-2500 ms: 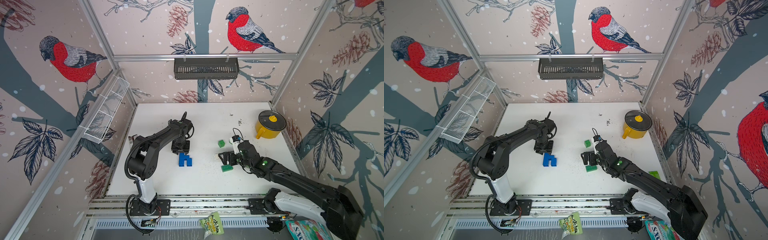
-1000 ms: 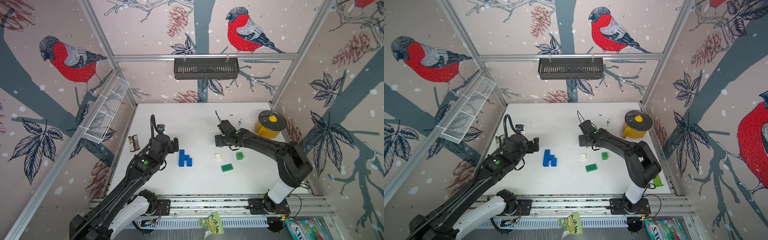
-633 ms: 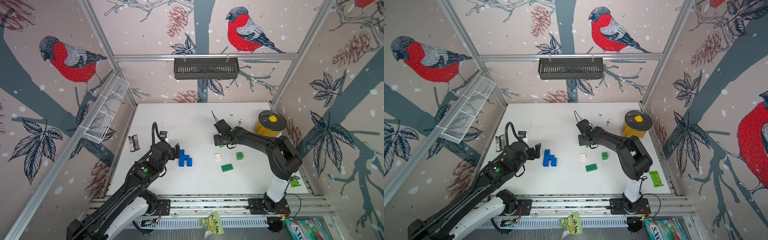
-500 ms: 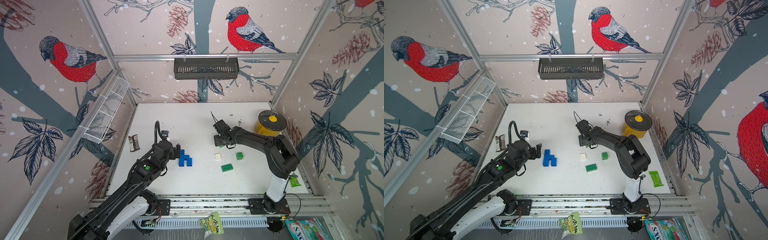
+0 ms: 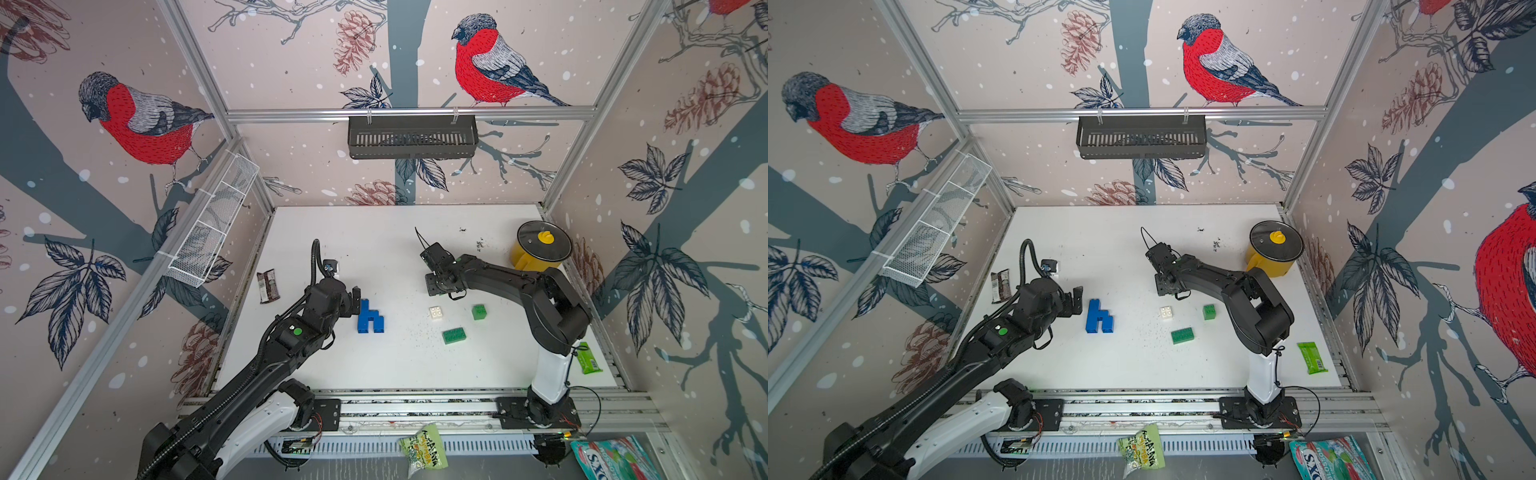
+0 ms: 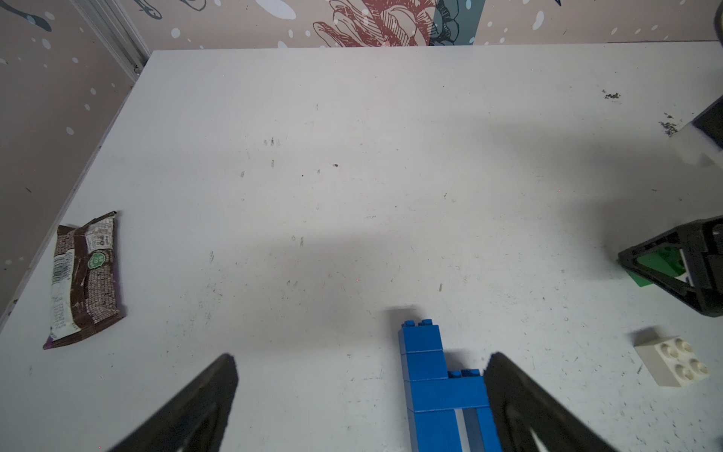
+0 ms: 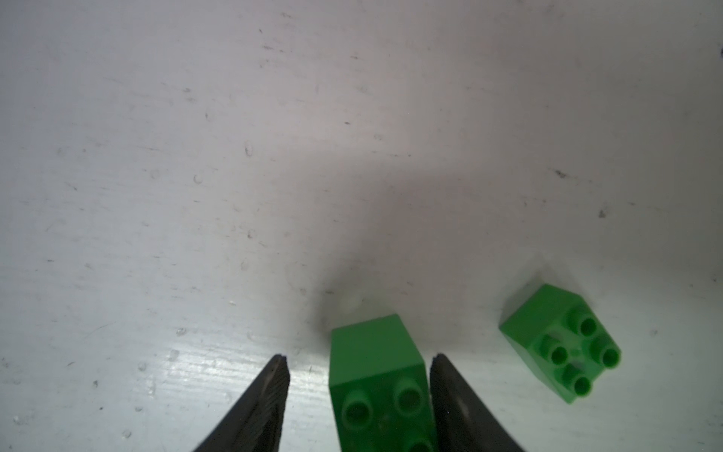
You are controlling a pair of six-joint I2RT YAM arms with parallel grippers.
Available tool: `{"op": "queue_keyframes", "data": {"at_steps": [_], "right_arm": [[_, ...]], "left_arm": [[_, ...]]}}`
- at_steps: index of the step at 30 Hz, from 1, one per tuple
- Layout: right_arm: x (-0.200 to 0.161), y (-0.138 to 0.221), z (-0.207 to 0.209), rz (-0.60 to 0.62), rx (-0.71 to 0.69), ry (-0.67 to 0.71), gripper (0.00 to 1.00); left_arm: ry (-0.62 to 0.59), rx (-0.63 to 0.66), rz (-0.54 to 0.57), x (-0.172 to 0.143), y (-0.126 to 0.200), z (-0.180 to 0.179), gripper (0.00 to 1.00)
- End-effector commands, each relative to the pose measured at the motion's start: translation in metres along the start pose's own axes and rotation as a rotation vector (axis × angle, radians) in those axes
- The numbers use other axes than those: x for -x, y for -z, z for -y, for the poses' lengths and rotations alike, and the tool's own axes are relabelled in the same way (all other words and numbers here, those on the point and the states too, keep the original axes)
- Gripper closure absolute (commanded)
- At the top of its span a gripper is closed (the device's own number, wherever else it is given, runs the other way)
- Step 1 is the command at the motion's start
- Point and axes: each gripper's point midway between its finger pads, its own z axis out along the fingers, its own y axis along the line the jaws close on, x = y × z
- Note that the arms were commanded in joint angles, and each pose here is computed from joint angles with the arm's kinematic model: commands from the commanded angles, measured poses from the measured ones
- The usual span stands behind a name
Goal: Assemble the letter h with lego
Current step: Pick up the lego brick from the center of the board, then place the lego brick at the center of the board.
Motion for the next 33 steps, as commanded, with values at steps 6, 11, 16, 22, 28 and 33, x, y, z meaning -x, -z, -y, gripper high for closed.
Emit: {"op": "queue_keyframes", "data": {"at_steps": [6, 11, 16, 22, 28, 33], "right_arm": [[-0.002, 0.005, 0.001, 0.007, -0.034, -0.027, 0.45], [-0.005, 0.002, 0.002, 0.003, -0.057, -0.031, 0.51], [-0.004, 0.004, 0.004, 0.007, -0.063, -0.043, 0.59], [-0.005, 0.006, 0.002, 0.010, -0.059, -0.055, 0.67], [-0.006, 0.023, -0.008, 0.046, -0.078, -0.062, 0.76], [-0.011, 0.038, -0.031, 0.068, -0.016, -0.104, 0.81]], "left_arm": [[0.027, 0.008, -0.014, 0.002, -0.004, -0.002, 0.02], [0.031, 0.010, -0.030, 0.001, -0.007, -0.002, 0.02], [0.033, 0.016, -0.041, 0.000, -0.009, -0.003, 0.02], [0.036, 0.020, -0.045, -0.001, -0.009, -0.004, 0.02], [0.039, 0.022, -0.047, -0.001, -0.009, -0.004, 0.02], [0.039, 0.022, -0.052, -0.001, -0.010, -0.004, 0.02]]}}
